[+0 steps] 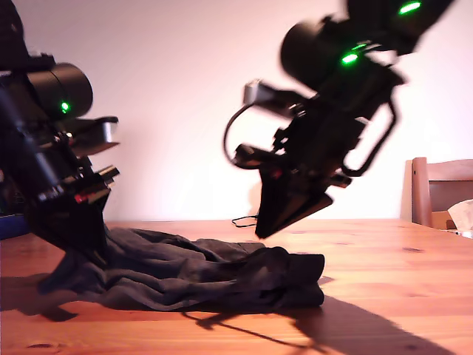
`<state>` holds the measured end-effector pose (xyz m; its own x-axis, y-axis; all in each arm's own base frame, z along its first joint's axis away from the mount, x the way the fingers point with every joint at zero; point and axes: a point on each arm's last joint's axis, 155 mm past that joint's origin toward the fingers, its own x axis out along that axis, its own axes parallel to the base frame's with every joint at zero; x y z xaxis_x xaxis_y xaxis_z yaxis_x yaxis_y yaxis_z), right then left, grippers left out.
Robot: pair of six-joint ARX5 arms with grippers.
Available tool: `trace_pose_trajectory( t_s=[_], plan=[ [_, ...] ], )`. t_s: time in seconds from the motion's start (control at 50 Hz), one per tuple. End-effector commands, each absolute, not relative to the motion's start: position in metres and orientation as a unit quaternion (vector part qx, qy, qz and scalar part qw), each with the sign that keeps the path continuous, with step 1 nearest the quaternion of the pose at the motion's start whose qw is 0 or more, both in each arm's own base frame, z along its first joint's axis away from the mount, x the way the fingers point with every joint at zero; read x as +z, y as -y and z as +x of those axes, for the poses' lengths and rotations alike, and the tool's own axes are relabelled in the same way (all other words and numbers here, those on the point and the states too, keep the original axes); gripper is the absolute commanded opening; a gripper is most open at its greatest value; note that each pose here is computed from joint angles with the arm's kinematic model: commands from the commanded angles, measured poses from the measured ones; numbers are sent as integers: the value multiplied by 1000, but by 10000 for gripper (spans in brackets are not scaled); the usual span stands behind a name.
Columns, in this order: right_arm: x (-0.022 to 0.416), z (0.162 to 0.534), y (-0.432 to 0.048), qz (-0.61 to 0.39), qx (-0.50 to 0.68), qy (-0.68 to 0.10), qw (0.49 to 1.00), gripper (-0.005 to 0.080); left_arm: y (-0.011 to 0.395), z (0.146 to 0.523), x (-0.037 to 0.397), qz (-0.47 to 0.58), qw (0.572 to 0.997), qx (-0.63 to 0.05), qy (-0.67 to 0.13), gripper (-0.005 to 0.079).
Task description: Fold the underwear in front of you. After folding it, place it to the right side.
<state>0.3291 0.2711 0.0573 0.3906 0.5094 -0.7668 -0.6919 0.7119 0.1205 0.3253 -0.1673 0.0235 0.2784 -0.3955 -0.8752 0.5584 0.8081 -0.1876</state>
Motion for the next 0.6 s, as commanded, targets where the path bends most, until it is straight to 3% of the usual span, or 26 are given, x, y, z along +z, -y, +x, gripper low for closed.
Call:
trace_pose_trajectory(
  t_s=[0.0,0.32,0.58],
  plan=[
    [61,325,-271,-107,368,-399,833,-13,163,318,19,78,795,-298,-522,-19],
    [49,308,-268,-89,391,-372,837,-13,158,301,16,78,814,-302,-490,-19],
    [42,307,-260,-85,386,-381,836,-13,151,279,8,77,800,-300,-514,-19]
  ],
)
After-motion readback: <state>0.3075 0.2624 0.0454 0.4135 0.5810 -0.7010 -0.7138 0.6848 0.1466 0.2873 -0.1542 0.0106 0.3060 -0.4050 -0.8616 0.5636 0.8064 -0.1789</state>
